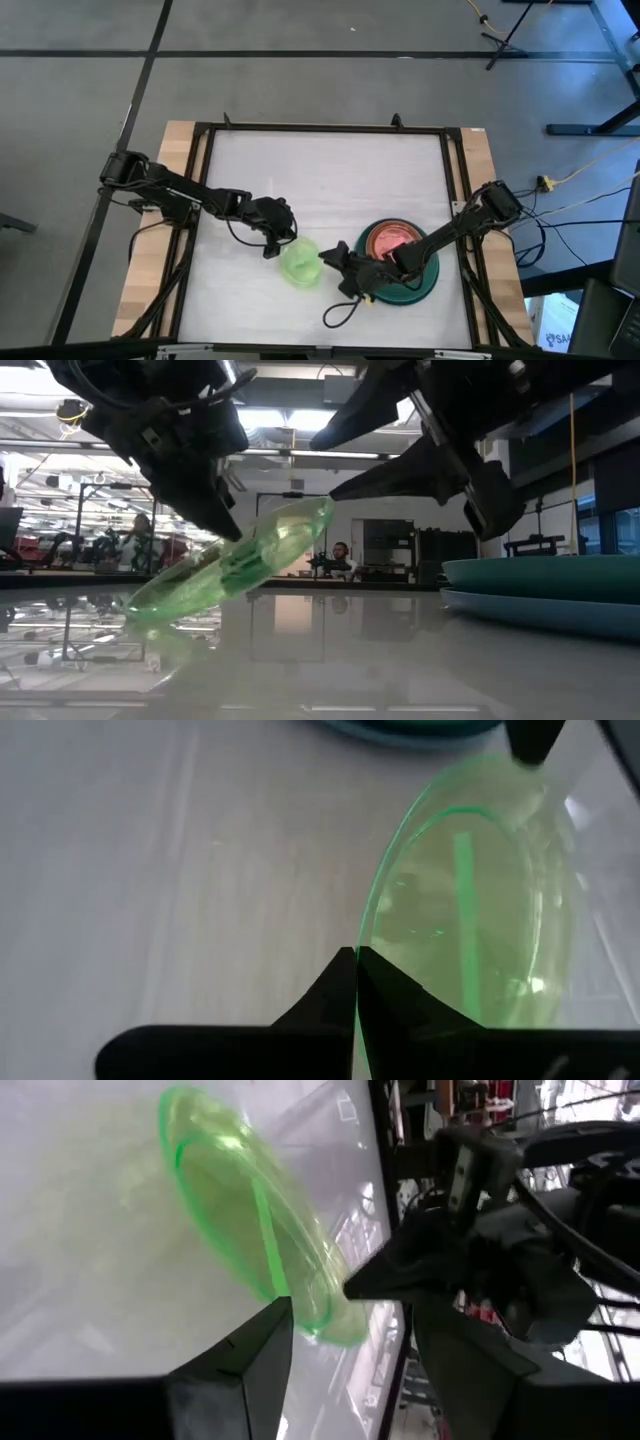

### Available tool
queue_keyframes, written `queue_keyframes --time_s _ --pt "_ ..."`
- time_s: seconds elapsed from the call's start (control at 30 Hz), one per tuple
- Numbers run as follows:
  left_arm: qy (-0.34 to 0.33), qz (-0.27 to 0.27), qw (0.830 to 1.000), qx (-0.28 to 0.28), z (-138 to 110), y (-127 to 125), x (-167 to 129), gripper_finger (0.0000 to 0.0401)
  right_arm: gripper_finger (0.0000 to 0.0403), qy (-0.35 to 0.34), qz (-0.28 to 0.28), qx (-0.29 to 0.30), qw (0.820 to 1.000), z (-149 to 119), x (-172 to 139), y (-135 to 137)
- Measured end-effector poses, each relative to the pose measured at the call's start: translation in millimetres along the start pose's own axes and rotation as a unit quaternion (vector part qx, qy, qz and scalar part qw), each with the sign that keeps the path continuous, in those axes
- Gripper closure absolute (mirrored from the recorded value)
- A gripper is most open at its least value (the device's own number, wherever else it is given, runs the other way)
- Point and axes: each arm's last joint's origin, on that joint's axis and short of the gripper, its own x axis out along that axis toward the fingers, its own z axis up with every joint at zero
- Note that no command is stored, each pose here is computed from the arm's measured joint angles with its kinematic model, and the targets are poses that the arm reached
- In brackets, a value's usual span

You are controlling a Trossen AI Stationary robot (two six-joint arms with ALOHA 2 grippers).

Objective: Stack plastic plates
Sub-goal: Stack the light green plate on top of the light pink plate

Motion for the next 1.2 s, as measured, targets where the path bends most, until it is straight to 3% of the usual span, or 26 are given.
queue_keyframes --time_s 0.23,0.53,0.87,1.0,1.2 --pt "-0.003 -0.001 1.000 -0.001 -0.2 1.6 5.3 0.0401 0.0198 -0.045 0.049 -0.006 0.998 -4.3 5.1 2.6" --pt "0.001 -0.012 1.000 -0.001 -0.6 3.0 7.2 0.0401 0.0198 -0.038 0.104 -0.009 0.994 -11.3 8.2 12.5" --pt "-0.013 -0.013 1.000 0.000 2.1 3.2 7.1 0.0401 0.0202 -0.060 0.101 0.004 0.993 -10.8 11.6 10.4" --pt "-0.018 -0.014 1.000 0.001 3.2 3.0 7.0 0.0401 0.0236 -0.057 0.105 0.002 0.993 -13.3 13.8 10.7" --pt "-0.019 -0.013 1.000 0.001 3.4 3.0 7.0 0.0401 0.0332 -0.053 0.101 -0.001 0.994 -13.4 13.7 10.5"
